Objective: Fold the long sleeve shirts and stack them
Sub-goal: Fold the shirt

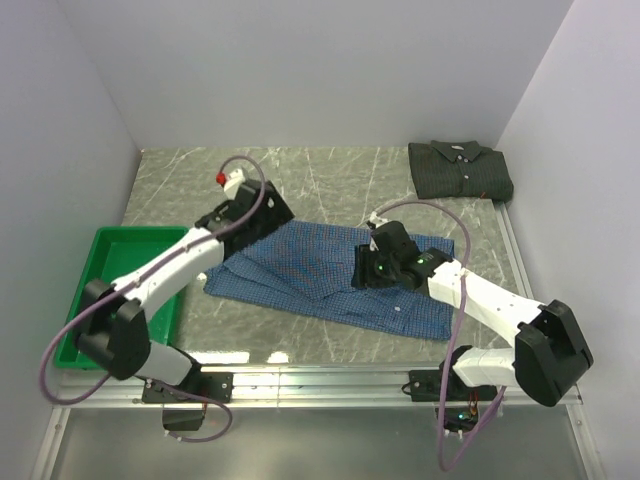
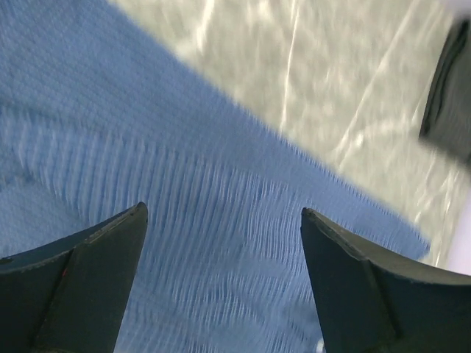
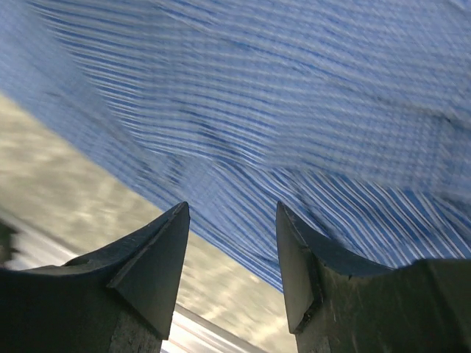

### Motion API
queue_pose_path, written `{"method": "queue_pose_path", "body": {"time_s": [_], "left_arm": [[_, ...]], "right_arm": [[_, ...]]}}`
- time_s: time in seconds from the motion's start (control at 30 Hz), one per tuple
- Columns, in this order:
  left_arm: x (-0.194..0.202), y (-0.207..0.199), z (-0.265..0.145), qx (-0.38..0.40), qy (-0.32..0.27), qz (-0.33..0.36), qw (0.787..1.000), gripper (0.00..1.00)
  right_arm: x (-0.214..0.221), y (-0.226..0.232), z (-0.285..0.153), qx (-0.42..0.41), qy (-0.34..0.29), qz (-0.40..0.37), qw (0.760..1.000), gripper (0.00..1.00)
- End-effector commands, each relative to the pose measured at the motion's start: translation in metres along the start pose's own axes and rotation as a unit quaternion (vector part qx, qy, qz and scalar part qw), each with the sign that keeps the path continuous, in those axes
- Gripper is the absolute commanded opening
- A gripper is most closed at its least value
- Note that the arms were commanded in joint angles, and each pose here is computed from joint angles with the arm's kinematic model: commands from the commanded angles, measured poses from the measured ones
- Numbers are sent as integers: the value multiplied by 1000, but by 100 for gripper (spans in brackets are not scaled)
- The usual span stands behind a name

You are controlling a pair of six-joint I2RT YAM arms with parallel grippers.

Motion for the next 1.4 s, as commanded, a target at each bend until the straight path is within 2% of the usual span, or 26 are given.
{"method": "queue_pose_path", "body": {"time_s": [0.0, 0.13, 0.23, 0.5, 0.63, 0.73, 0.8, 0.87, 0.9, 0.93, 1.03, 1.1, 1.2, 1.3, 1.33, 1.37], "left_arm": [[53, 28, -10, -68, 60, 24, 996, 91], [94, 41, -3, -99, 105, 53, 988, 88], [106, 44, 9, -109, 120, 60, 985, 85], [119, 44, 48, -155, 136, 95, 974, 81], [114, 39, 78, -170, 142, 131, 966, 81], [97, 32, 102, -161, 131, 155, 966, 81], [71, 18, 118, -146, 105, 157, 971, 82], [59, 18, 137, -143, 100, 193, 966, 84], [40, 3, 144, -129, 71, 196, 970, 84], [36, 2, 155, -122, 70, 222, 965, 84], [-4, -14, 178, -98, 25, 240, 966, 87], [-34, -20, 189, -88, -8, 238, 967, 89], [-69, -29, 191, -61, -51, 235, 969, 92], [-98, -36, 169, -51, -90, 227, 968, 94], [-112, -41, 149, -48, -108, 211, 970, 94], [-117, -39, 138, -54, -114, 202, 971, 93]], "right_arm": [[13, -26, -10, 78, 24, -3, 997, 57], [26, -35, -8, 98, 48, 10, 994, 54], [35, -38, -4, 99, 63, 16, 993, 52], [51, -42, 13, 106, 89, 16, 990, 49], [70, -37, 27, 90, 133, 18, 987, 48], [83, -18, 36, 58, 163, 16, 985, 48], [87, 11, 41, 2, 180, 5, 984, 47], [89, 34, 52, -27, 194, 7, 981, 47], [83, 64, 53, -62, 191, -10, 980, 47], [86, 74, 64, -66, 202, -15, 977, 47], [71, 130, 81, -117, 195, -37, 973, 47], [50, 161, 86, -139, 162, -45, 976, 48], [29, 172, 88, -131, 128, -45, 982, 48], [13, 159, 71, -94, 86, -68, 989, 49], [6, 156, 56, -93, 64, -83, 990, 49], [0, 139, 51, -56, 49, -83, 994, 49]]}}
Point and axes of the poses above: each gripper's point midway between its finger pads, its own z axis out along the fingers, its own y axis along the line the jaws close on, x = y × z, the point moved 6 cm from there along -z, back along the fingers, and after that the axes turned 9 degrees about z, right-handed, at the moved point
